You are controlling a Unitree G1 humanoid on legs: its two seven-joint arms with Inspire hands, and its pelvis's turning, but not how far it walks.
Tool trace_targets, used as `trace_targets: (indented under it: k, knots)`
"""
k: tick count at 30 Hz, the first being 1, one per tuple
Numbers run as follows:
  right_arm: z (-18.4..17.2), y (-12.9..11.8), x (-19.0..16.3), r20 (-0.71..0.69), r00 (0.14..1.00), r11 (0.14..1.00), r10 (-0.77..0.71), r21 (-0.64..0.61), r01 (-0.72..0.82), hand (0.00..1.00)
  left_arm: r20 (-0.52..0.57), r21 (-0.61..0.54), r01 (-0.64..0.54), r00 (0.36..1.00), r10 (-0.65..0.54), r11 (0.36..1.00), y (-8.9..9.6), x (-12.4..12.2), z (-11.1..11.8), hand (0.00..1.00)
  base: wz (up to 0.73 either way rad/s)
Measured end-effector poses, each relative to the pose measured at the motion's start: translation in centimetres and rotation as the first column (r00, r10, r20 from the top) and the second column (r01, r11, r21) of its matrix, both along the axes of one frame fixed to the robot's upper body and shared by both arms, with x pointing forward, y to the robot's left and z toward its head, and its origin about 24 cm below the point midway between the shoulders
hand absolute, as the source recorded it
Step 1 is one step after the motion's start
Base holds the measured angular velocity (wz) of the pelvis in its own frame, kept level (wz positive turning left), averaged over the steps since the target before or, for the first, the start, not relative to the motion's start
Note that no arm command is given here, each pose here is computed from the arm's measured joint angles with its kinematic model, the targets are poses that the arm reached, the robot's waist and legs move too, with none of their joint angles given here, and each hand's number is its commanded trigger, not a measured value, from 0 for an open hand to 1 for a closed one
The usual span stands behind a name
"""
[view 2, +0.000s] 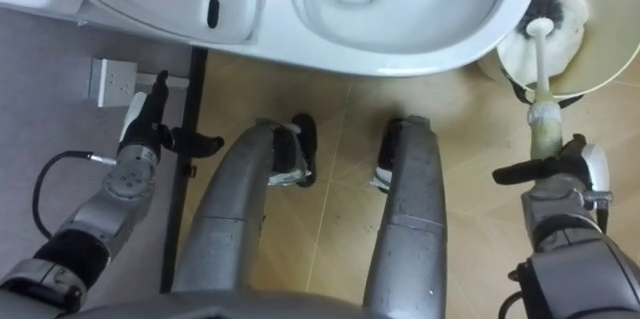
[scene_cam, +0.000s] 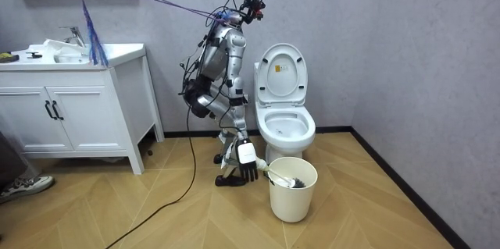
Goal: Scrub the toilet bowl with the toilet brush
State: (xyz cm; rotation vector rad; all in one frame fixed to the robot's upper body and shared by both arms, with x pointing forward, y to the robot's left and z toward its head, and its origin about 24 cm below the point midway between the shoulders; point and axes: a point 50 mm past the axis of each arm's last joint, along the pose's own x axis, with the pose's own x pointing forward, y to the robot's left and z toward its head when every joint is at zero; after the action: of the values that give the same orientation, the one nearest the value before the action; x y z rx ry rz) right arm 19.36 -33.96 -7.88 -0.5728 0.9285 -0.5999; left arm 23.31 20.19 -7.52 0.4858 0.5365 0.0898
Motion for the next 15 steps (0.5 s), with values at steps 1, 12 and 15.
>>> trace_targets:
  k: [1,12,15]
  knots:
    - [-0.01,-0.02,-0.03,-0.001,1.0,1.0,-0.001,0.0,0.001,1.0,0.0,0.0,-0.001,1.0,0.001,1.0,0.0,0.0,0.0,0.0,0.07]
    - [0.03,-0.08,-0.04,0.001,1.0,1.0,-0.006,0.0,0.006,1.0,0.0,0.007,-0.01,1.0,0.01,1.0,-0.08,-0.12,-0.11,0.0,0.02]
    - [0.04,-0.1,-0.05,0.002,1.0,1.0,-0.009,-0.004,0.009,1.0,0.003,0.017,-0.009,1.0,0.009,1.0,-0.21,-0.17,-0.15,0.0,0.0]
